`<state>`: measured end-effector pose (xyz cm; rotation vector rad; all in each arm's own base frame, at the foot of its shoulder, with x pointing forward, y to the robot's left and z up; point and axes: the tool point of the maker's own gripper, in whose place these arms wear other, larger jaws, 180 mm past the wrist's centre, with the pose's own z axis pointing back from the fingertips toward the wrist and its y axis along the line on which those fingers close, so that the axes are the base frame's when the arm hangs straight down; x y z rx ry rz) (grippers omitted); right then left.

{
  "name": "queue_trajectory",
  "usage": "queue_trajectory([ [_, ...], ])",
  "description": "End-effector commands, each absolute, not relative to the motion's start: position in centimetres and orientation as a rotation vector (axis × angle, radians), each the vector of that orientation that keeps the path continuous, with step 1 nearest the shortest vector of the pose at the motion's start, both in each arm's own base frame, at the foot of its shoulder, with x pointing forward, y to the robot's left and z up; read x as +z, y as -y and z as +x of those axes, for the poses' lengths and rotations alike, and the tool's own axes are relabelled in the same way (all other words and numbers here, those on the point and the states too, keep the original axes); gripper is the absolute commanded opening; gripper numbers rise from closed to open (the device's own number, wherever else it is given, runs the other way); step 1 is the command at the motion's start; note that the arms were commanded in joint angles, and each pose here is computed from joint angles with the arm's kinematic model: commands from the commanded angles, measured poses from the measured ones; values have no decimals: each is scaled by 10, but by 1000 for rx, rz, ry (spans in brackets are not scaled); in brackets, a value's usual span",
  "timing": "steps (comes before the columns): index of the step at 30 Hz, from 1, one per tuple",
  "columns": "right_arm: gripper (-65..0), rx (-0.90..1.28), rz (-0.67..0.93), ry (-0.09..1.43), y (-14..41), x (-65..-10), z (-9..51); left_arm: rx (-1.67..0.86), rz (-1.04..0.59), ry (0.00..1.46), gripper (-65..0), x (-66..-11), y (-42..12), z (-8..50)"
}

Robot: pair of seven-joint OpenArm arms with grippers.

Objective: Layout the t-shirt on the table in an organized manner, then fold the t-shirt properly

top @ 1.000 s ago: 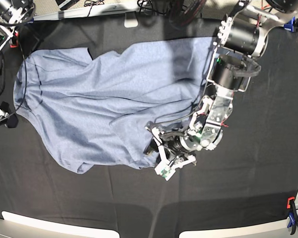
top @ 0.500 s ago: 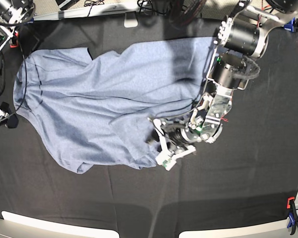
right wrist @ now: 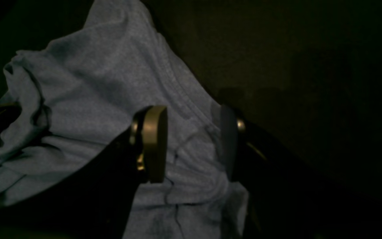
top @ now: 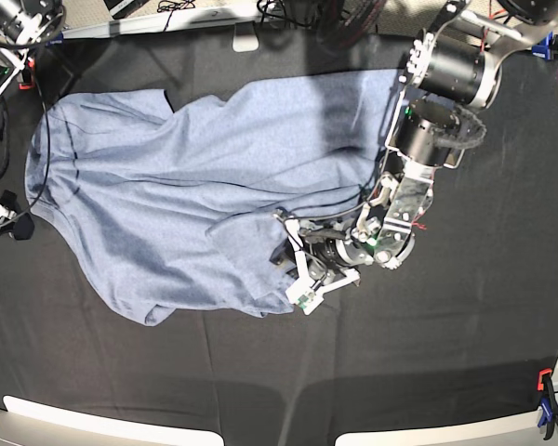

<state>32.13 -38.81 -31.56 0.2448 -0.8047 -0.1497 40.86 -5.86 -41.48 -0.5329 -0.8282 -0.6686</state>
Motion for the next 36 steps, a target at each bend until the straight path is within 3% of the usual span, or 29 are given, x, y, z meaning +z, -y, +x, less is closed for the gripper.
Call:
queue_trajectory([
  [1,-397,-131,227,871,396,-293,331,-674,-544,890,-650,-393,64,424],
  [4,-397,-131,227,871,396,-293,331,-667,-537,908,-650,-388,63,429],
  [8,-397,-131,226,870,397,-293,331,-544,-363,982,-650,-373,28,464],
  [14,-397,-131,227,871,396,-293,331,-411,-85,1107,-650,-340,-72,500],
  [24,-397,-131,227,871,396,-293,331,-257,355,1199,-650,-313,-230,508],
  [36,-397,-131,227,870,396,-293,331,-258,570,1175,-650,-308,-277,496],
])
